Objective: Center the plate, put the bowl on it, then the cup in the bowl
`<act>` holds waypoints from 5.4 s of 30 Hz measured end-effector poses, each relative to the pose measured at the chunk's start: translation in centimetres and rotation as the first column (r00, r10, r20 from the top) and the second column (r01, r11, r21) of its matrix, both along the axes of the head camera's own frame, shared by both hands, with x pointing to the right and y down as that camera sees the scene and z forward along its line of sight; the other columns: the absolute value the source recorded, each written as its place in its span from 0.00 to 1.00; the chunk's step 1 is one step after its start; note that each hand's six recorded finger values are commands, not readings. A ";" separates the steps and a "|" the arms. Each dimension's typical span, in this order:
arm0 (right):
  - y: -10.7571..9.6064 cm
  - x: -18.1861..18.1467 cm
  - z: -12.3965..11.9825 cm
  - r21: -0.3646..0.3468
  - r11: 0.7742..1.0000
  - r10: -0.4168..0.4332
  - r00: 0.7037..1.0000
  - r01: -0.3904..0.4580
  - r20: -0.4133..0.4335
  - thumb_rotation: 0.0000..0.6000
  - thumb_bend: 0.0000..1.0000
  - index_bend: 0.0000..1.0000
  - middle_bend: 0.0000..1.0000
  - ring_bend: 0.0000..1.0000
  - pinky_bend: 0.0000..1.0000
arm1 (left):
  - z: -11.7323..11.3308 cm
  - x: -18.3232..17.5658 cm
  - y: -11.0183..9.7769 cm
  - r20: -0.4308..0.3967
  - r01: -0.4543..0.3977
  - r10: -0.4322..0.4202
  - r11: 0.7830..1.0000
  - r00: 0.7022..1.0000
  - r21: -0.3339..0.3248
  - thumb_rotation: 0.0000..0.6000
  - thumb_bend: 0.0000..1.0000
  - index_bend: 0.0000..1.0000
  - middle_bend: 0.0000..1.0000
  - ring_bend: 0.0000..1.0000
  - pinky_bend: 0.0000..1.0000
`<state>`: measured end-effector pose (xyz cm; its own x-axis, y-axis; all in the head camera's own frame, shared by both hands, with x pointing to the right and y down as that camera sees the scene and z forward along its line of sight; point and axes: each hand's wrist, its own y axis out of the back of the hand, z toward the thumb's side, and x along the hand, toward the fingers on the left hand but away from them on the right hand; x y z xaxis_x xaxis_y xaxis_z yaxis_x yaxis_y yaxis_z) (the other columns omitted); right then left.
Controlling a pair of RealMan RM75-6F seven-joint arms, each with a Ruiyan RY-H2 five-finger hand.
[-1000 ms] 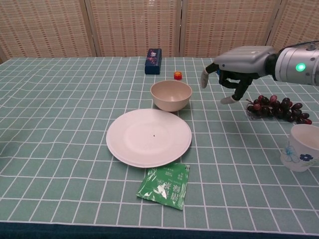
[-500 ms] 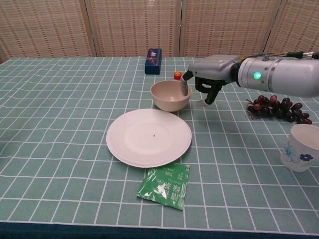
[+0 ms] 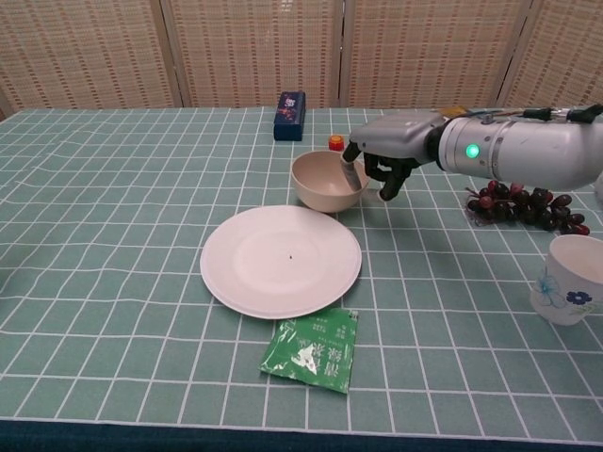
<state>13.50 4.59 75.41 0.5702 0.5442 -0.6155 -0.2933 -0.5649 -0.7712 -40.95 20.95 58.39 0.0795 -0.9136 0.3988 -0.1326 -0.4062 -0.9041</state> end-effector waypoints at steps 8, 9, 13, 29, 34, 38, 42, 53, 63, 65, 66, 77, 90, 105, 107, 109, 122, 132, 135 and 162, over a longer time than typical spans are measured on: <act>-0.3 -0.2 -0.2 0.012 1.000 0.006 1.000 -0.006 0.018 1.00 0.45 0.54 0.87 0.96 0.97 | 0.0 -0.1 0.0 -0.003 0.005 -0.005 1.000 1.000 0.001 1.00 0.14 0.20 0.24 0.25 0.38; -0.4 -0.2 -0.2 0.016 1.000 0.006 1.000 -0.006 0.020 1.00 0.45 0.54 0.87 0.96 0.97 | 0.0 -0.1 0.0 -0.002 0.004 -0.004 1.000 1.000 0.000 1.00 0.14 0.20 0.24 0.25 0.38; -0.6 -0.2 -0.6 0.029 1.000 0.006 0.999 -0.006 0.032 1.00 0.46 0.55 0.87 0.97 0.97 | 0.1 0.0 0.0 -0.005 0.002 -0.002 1.000 1.000 0.000 1.00 0.14 0.20 0.24 0.24 0.38; -0.1 -1.2 -6.1 0.142 0.989 -0.074 0.979 0.047 0.190 1.00 0.48 0.57 0.87 0.98 0.97 | 0.2 0.5 -0.1 -0.011 -0.006 0.006 1.000 1.000 0.003 1.00 0.14 0.20 0.24 0.24 0.38; 2.0 -1.9 -8.2 0.162 0.981 -0.146 0.959 0.108 0.242 1.00 0.48 0.58 0.87 0.98 0.97 | 0.0 0.7 -0.1 -0.012 -0.010 0.010 1.000 1.000 0.005 1.00 0.14 0.20 0.24 0.24 0.38; 4.4 -2.3 -8.7 0.156 0.972 -0.213 0.943 0.178 0.255 1.00 0.48 0.58 0.87 0.98 0.97 | -0.1 0.9 0.0 -0.013 -0.014 0.014 1.000 1.000 0.005 1.00 0.14 0.20 0.24 0.24 0.38; 6.6 -2.9 -8.2 0.136 0.964 -0.258 0.931 0.230 0.259 1.00 0.49 0.58 0.87 0.98 0.97 | -0.2 0.8 0.1 -0.011 -0.011 0.011 1.000 1.000 0.007 1.00 0.14 0.20 0.24 0.24 0.38; 8.1 -3.2 -6.4 0.165 0.944 -0.318 0.921 0.285 0.226 1.00 0.49 0.58 0.87 0.98 0.97 | -0.1 0.2 0.4 -0.012 0.007 -0.007 1.000 1.000 -0.001 1.00 0.14 0.20 0.24 0.24 0.38; 8.4 -3.0 -5.9 0.198 0.932 -0.340 0.922 0.304 0.185 1.00 0.33 0.33 0.85 0.97 0.97 | 0.1 0.0 0.5 -0.018 0.009 -0.009 1.000 1.000 -0.003 1.00 0.14 0.20 0.24 0.24 0.37; 8.4 -2.8 -6.0 0.202 0.931 -0.338 0.925 0.303 0.173 1.00 0.30 0.27 0.85 0.97 0.97 | 0.1 0.0 0.5 -0.018 0.008 -0.008 1.000 1.000 -0.005 1.00 0.14 0.20 0.24 0.24 0.37; 8.5 -2.7 -6.1 0.205 0.932 -0.336 0.927 0.301 0.167 1.00 0.28 0.24 0.84 0.97 0.97 | 0.2 0.0 0.6 -0.018 0.008 -0.008 1.000 1.000 -0.006 1.00 0.14 0.20 0.24 0.24 0.37; 8.7 -0.5 -7.0 0.213 0.937 -0.304 0.947 0.276 0.107 1.00 0.23 0.10 0.83 0.96 0.97 | 0.2 0.6 0.4 -0.028 -0.005 0.005 1.000 1.000 -0.004 1.00 0.14 0.20 0.24 0.24 0.37; 6.4 4.0 -10.9 0.256 0.952 -0.198 0.976 0.169 0.090 1.00 0.22 0.08 0.72 0.83 0.95 | 0.0 0.9 0.1 -0.029 -0.013 0.013 1.000 1.000 -0.003 1.00 0.14 0.19 0.24 0.24 0.37; 8.4 15.8 -17.9 0.220 0.975 0.042 0.999 -0.040 -0.004 1.00 0.14 0.08 0.34 0.39 0.64 | 0.3 1.8 -0.4 -0.040 -0.033 0.032 0.999 0.999 -0.010 1.00 0.14 0.19 0.23 0.24 0.37; 9.3 16.9 -18.0 0.205 0.977 0.059 0.998 -0.053 -0.023 1.00 0.07 0.08 0.29 0.33 0.58 | 0.4 1.9 -0.4 -0.042 -0.037 0.036 0.999 0.998 -0.012 1.00 0.14 0.19 0.23 0.24 0.36; 10.3 18.0 -18.0 0.182 0.981 0.077 0.996 -0.068 -0.045 1.00 0.02 0.08 0.24 0.28 0.52 | 0.4 2.1 -0.4 -0.045 -0.041 0.041 0.999 0.998 -0.012 1.00 0.14 0.19 0.23 0.24 0.36; 15.0 21.7 -14.0 0.046 0.994 0.108 0.981 -0.102 -0.159 1.00 0.00 0.00 0.08 0.11 0.38 | 0.0 2.4 -0.5 -0.046 -0.055 0.055 0.998 0.997 -0.004 1.00 0.14 0.19 0.23 0.24 0.36; 15.4 21.1 -11.8 0.013 0.995 0.095 0.983 -0.095 -0.154 1.00 0.00 0.00 0.05 0.08 0.34 | -0.1 2.3 -0.5 -0.046 -0.053 0.053 0.999 0.998 -0.001 1.00 0.14 0.19 0.23 0.24 0.36; 15.2 20.9 -11.0 -0.004 0.996 0.092 0.984 -0.094 -0.155 1.00 0.00 0.00 0.07 0.08 0.34 | -0.1 2.3 -0.5 -0.044 -0.052 0.052 0.999 0.998 0.000 1.00 0.14 0.19 0.23 0.23 0.36; 12.1 16.8 -10.5 -0.017 0.995 0.094 0.995 -0.094 -0.016 1.00 0.24 0.24 0.33 0.32 0.57 | -0.2 1.0 -0.4 0.007 -0.019 0.019 1.000 1.000 0.000 1.00 0.14 0.19 0.23 0.23 0.36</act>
